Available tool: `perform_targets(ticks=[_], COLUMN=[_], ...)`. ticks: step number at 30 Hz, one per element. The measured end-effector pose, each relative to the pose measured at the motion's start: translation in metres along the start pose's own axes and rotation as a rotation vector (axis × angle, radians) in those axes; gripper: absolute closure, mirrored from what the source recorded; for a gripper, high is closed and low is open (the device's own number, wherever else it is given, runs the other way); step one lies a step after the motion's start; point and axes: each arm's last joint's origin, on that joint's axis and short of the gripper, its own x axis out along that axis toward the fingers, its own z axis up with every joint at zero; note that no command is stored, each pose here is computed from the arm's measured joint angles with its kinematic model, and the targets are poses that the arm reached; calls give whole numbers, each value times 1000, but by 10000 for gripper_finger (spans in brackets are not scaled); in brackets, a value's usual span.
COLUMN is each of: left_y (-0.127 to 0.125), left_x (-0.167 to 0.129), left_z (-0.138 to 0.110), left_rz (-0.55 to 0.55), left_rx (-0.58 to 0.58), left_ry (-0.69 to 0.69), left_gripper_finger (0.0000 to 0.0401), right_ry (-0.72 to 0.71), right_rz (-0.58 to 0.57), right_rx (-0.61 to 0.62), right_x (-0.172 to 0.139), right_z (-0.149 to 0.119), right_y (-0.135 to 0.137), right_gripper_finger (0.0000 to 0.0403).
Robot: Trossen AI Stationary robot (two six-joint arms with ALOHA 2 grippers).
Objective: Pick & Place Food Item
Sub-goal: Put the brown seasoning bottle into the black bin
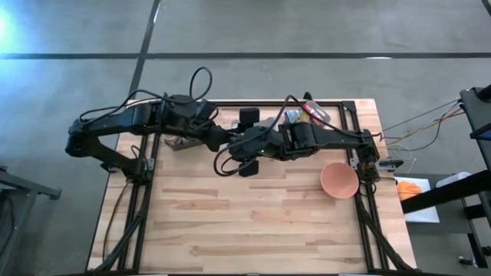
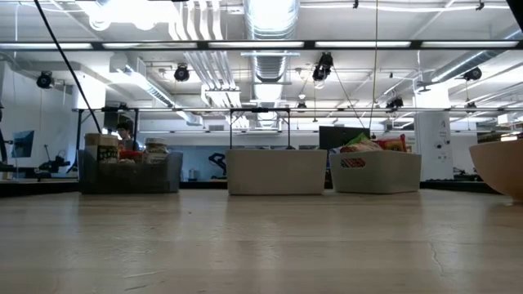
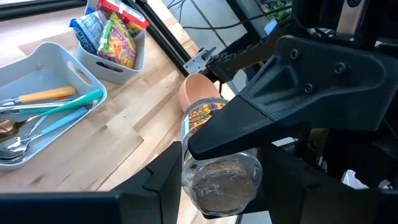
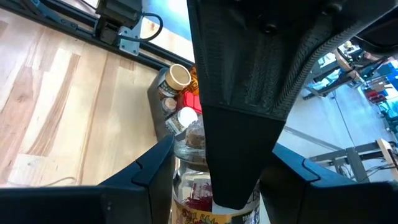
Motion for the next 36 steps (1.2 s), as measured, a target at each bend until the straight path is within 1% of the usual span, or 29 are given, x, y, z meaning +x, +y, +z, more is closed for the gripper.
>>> perform_targets(ticks=[4,6,7,11,15,19,23,25,31,34,36], left_y=[0,-1,-3,-3,-4,-3,-1,1,6,11,21], left_x=[0,0,0,3,1,1,-1,-4,-16,-21,-26], left_z=[0,0,1,0,1,0,0,2,6,9,9], left_rz=[-2,-14,-32,-44,-48,-37,-28,-17,14,70,156], left_rx=[4,9,11,21,21,35,83,88,90,87,81], left_ry=[3,8,0,13,11,17,18,15,13,28,68], left_gripper_finger=[236,236,236,236,236,236,236,236,236,236,236], right_ry=[0,-10,-39,-35,-19,-14,-7,5,52,48,38], right_rz=[0,8,-2,11,1,0,0,3,0,-4,-6], right_rx=[4,8,30,25,39,37,34,34,80,94,96], right_x=[0,0,0,3,4,3,3,3,7,6,3], right_z=[0,1,4,3,2,1,0,-1,-8,-8,-7], right_y=[0,0,-1,0,0,0,0,0,-6,-8,-10], right_gripper_finger=[223,198,180,115,81,74,73,72,72,71,71])
